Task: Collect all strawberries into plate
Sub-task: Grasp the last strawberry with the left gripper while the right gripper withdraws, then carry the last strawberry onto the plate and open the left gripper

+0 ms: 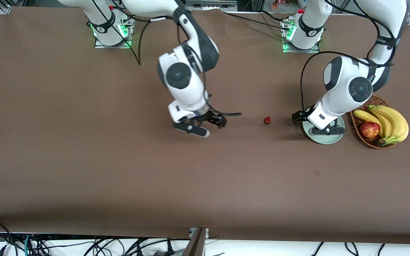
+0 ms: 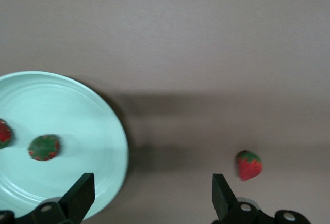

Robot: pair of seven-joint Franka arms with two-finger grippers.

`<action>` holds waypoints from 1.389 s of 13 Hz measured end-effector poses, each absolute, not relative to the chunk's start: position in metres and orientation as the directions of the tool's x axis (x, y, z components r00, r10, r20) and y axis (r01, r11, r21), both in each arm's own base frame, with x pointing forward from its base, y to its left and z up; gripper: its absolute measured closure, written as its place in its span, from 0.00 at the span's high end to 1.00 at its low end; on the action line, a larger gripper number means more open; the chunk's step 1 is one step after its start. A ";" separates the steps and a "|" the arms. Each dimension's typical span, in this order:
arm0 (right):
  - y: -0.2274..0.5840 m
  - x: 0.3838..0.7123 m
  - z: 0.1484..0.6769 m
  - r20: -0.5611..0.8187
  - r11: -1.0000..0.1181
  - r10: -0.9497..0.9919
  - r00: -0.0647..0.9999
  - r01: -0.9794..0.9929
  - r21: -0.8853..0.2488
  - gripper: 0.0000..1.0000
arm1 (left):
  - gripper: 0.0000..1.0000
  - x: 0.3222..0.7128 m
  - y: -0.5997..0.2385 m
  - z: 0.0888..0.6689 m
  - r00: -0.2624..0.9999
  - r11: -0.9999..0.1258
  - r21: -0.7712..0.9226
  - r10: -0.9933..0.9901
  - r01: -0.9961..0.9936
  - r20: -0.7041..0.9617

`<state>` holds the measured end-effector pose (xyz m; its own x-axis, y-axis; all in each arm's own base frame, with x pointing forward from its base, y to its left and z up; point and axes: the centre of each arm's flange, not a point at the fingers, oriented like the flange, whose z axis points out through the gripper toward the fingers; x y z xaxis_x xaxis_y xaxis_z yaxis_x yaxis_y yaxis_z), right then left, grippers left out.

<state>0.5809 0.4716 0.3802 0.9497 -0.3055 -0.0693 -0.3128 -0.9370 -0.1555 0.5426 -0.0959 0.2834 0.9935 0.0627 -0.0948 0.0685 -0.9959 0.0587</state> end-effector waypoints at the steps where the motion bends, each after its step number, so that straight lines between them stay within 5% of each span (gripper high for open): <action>1: 0.436 0.591 0.394 -0.093 -0.957 -0.264 0.960 -0.273 -0.101 1.00 | 1.00 0.540 -0.109 0.283 0.992 -0.995 0.060 0.079 0.085 -0.099; 11: 0.215 0.637 0.484 -0.150 -0.989 -0.144 0.978 -0.139 0.046 1.00 | 1.00 0.506 -0.213 0.194 0.981 -0.986 0.019 0.162 0.165 -0.103; 15: 0.112 0.597 0.561 -0.141 -0.993 -0.093 0.986 -0.102 -0.054 1.00 | 1.00 0.501 -0.213 0.175 0.978 -0.986 0.011 0.165 0.168 -0.131; 18: 0.070 0.549 0.596 -0.127 -0.994 -0.083 0.988 -0.092 -0.066 1.00 | 0.69 0.501 -0.215 0.175 0.975 -0.983 0.010 0.178 0.181 -0.131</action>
<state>0.5492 0.0697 0.5964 0.9884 -0.0832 -0.1268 -0.0921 -0.9935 -0.0662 0.5006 -0.2148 0.1753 0.9753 0.1781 -0.1310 0.1810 -0.9834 0.0099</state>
